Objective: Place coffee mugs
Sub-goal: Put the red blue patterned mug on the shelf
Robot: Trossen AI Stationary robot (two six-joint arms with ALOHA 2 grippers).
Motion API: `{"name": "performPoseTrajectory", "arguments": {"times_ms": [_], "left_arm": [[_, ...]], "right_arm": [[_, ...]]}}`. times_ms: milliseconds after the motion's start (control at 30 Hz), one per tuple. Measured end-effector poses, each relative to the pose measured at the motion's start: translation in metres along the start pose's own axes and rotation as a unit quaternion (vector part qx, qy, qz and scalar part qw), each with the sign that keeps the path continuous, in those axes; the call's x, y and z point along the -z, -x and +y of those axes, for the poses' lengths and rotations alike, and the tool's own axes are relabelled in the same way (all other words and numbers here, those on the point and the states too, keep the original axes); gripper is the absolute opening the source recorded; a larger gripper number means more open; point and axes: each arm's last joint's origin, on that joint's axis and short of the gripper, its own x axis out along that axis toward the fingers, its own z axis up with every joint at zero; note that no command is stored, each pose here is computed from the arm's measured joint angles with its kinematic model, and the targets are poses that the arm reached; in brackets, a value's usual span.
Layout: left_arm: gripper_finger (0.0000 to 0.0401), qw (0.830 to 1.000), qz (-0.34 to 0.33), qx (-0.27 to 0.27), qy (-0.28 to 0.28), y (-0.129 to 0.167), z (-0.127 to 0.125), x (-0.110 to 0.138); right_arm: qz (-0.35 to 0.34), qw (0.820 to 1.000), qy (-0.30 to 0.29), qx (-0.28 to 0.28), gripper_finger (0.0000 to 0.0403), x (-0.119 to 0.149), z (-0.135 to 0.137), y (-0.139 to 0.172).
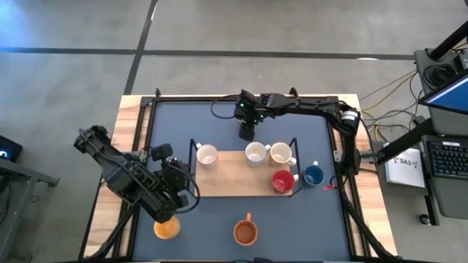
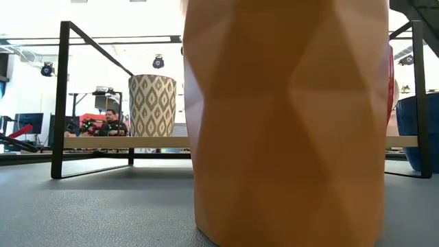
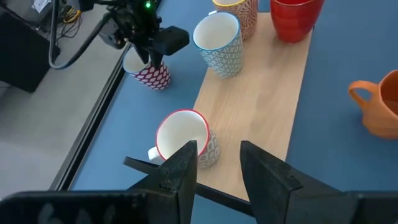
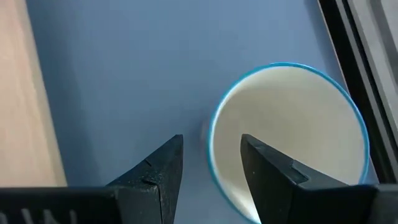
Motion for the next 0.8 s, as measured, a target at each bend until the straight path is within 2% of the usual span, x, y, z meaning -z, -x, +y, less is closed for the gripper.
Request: {"name": "performPoseTrajectory", "arguments": {"times_ms": [167,267,533,800], "left_arm": [[0.0105,1.0,0.0,0.0,-0.003,-0.0001,0.0,0.0001],[0.0105,1.0,0.0,0.0,-0.003,-0.0001,0.0,0.0001],[0.0105,1.0,0.0,0.0,-0.003,-0.0001,0.0,0.0001],[0.0105,1.0,0.0,0.0,-0.003,0.0,0.0,0.0002]], "right_arm": [[0.009,1.0,0.023,-0.004,0.0149,0.0018,-0.0001,-0.0061],[0.011,0.999,0.033,-0.009,0.0133,0.0023,0.0003,-0.0085],[0.01,0.998,0.05,-0.022,0.0022,0.0025,0.0008,-0.0085],[0.0,0.997,0.067,-0.024,0.0015,-0.0052,0.0003,0.0001]]}}
